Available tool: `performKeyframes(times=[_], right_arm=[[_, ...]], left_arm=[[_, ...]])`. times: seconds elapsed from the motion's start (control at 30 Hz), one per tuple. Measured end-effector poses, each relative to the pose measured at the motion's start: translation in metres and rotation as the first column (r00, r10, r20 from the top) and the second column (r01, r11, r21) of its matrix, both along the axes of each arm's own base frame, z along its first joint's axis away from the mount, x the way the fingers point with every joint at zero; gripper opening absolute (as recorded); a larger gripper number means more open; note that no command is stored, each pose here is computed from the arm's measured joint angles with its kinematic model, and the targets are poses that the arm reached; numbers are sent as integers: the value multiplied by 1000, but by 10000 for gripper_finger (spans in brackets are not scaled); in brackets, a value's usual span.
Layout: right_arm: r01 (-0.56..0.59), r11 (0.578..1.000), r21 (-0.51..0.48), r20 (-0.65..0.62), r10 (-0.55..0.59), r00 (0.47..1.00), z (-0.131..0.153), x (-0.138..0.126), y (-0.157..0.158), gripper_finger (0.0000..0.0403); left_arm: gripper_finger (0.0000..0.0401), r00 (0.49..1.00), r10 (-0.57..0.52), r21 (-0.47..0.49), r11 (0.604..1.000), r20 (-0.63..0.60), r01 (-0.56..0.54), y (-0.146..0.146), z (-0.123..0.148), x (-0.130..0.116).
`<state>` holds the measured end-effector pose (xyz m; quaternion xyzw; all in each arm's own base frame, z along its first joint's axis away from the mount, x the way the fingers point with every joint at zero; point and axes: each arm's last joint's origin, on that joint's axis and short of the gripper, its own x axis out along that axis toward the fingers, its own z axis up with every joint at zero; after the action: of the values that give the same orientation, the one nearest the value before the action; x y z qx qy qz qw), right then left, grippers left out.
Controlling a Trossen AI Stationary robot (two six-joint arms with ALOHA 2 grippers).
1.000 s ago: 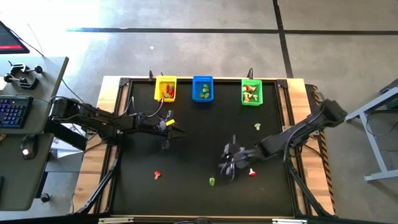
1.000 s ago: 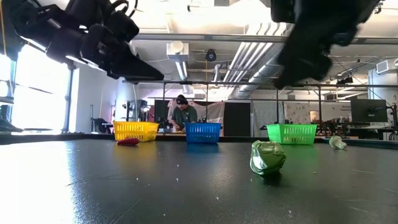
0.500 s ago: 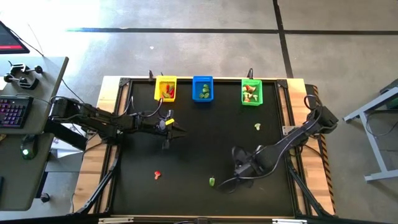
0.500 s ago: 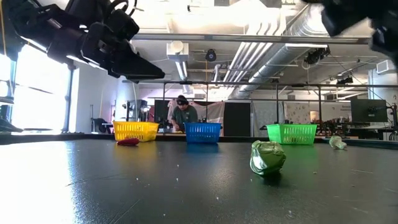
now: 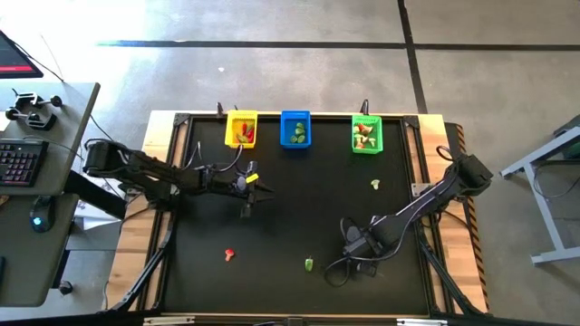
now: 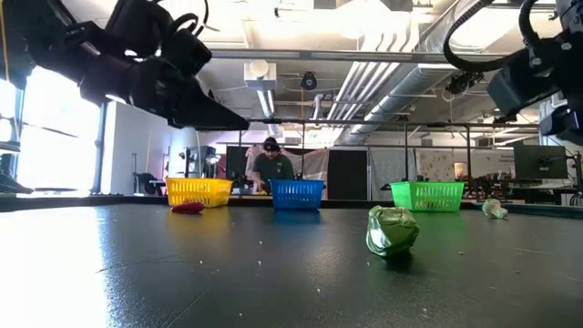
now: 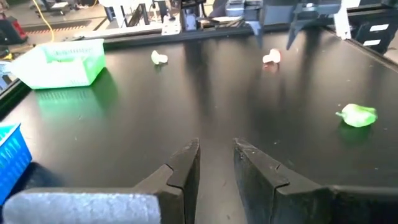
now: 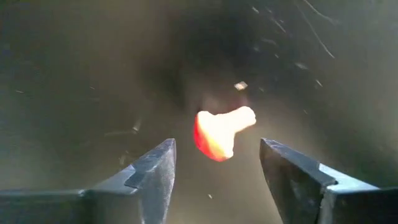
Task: Sort produce into baskets
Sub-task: Put the orange mushroom into the green bin
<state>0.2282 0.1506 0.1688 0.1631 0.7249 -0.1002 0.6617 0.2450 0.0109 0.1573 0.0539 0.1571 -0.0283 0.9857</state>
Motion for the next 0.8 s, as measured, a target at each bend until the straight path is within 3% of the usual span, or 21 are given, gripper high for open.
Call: performKeyframes(times=[0.23,0.57,0.67,0.8], right_arm=[[-31,999,29,44,29,999,-10,0,0,168],[-54,998,33,36,52,998,-11,1,-4,42],[-30,995,92,43,26,999,-4,8,-8,12],[3,991,134,137,-21,990,18,23,-21,5]], left_arm=[[82,1000,29,-7,1000,-10,-29,7,-12,6],[82,998,67,-23,997,-23,-67,15,-15,6],[82,997,72,-22,997,-23,-72,15,-15,6],[82,997,73,-24,997,-29,-74,15,-16,6]])
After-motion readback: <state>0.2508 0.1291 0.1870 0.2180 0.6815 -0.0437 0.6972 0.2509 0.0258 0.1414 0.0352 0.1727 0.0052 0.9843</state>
